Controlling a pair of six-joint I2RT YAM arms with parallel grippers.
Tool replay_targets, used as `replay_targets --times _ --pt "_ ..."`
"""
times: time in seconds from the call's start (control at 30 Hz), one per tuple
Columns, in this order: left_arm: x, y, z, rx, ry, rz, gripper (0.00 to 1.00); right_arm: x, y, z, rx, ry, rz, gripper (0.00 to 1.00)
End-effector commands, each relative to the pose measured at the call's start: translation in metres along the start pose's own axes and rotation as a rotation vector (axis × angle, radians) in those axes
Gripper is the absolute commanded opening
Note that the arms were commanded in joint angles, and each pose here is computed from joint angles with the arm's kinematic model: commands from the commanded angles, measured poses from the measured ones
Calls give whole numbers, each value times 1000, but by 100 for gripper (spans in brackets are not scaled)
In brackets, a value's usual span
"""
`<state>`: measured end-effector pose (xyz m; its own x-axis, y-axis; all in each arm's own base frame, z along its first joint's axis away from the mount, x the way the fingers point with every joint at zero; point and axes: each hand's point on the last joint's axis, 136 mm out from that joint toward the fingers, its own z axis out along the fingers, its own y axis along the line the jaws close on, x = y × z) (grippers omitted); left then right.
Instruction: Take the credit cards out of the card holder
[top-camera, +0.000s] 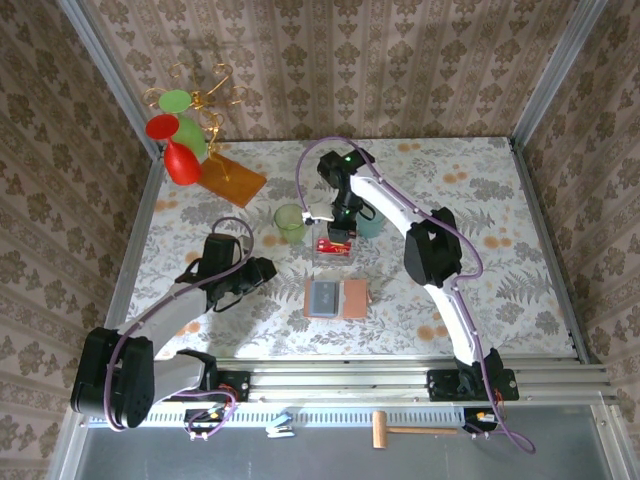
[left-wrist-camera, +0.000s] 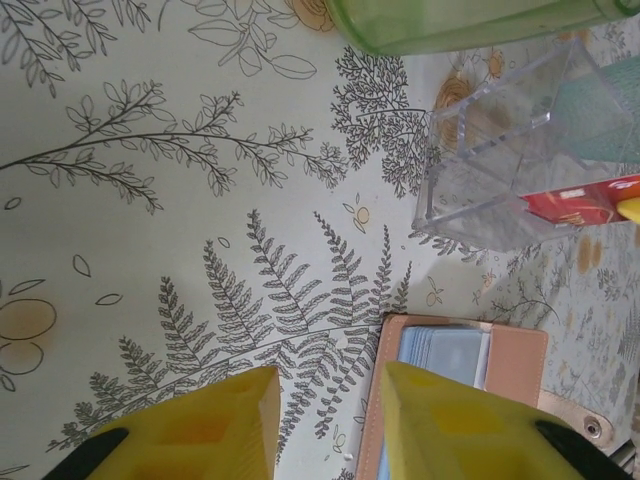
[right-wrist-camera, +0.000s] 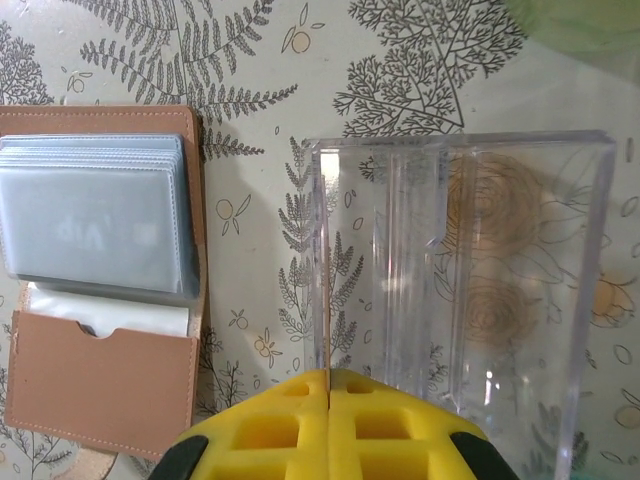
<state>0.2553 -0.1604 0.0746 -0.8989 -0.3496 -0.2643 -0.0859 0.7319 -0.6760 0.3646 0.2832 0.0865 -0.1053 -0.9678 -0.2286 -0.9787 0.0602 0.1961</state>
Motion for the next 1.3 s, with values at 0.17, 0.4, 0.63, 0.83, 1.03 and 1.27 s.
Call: replay_targets --times 0.17,0.4,0.63,0.83,1.03,1.27 --pt "-5 -2 1 13 -6 -7 32 7 11 16 -112 26 19 0" --pt "-4 0 5 14 2 -10 32 8 13 29 -154 28 49 4" --pt "-4 1 6 18 6 -11 32 2 13 21 -142 6 66 14" --pt "-5 -3 6 36 6 -4 33 -6 9 -8 -49 -23 71 21" --pt "-5 -12 12 71 32 8 33 -8 9 -34 21 -33 90 25" --pt "-2 -28 23 102 71 47 33 -12 15 -50 50 -77 187 27"
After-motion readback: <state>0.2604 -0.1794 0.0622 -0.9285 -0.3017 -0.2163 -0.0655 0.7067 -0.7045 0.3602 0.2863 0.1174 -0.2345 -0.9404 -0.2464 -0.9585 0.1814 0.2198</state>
